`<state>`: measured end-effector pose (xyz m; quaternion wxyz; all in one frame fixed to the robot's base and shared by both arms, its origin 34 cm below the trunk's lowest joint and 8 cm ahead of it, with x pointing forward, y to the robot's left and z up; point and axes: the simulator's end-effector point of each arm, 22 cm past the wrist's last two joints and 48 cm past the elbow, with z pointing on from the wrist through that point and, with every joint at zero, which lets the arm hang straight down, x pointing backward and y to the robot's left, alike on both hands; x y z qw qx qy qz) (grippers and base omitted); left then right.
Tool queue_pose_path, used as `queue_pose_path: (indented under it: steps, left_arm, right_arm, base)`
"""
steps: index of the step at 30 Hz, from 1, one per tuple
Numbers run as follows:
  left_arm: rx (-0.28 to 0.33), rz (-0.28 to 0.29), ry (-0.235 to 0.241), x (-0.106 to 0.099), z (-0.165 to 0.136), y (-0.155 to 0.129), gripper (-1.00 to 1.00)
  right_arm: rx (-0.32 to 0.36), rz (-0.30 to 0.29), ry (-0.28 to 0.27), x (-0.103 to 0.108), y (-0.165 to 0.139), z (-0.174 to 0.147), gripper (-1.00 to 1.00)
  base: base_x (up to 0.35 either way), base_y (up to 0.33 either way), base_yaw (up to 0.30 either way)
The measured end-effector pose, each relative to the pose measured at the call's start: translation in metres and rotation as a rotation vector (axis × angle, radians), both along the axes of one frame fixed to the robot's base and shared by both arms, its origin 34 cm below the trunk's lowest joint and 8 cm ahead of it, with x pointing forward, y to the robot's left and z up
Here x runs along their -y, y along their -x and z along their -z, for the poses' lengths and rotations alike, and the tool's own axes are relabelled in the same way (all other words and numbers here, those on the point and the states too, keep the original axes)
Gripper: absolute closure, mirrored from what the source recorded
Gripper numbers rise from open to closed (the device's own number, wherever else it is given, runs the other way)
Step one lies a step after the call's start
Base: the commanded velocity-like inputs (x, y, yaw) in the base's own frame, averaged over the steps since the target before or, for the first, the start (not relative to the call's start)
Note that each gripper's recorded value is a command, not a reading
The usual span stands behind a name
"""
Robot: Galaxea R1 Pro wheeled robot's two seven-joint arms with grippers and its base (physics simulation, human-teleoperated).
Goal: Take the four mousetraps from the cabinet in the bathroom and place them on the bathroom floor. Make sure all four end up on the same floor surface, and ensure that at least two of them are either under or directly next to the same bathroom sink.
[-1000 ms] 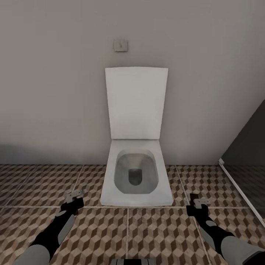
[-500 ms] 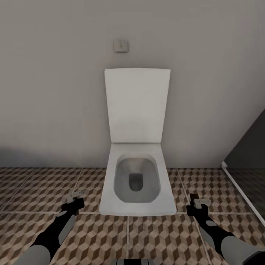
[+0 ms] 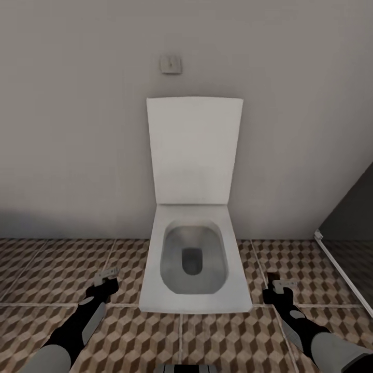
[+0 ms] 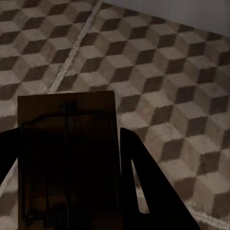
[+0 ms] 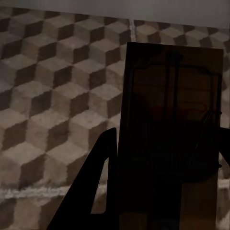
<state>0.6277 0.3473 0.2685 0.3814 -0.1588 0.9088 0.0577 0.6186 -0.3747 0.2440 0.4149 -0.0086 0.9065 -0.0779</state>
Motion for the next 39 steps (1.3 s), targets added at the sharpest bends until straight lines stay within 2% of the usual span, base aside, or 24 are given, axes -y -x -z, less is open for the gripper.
queue_pose_path:
  steps: [39]
  left_arm:
    - [0.001, 0.005, 0.007, 0.0021, 0.0003, -0.0004, 1.0]
  right_arm:
    - [0.001, 0.0, 0.0, 0.0, -0.0002, 0.0, 1.0]
  base:
    - [0.005, -0.026, 0.0]
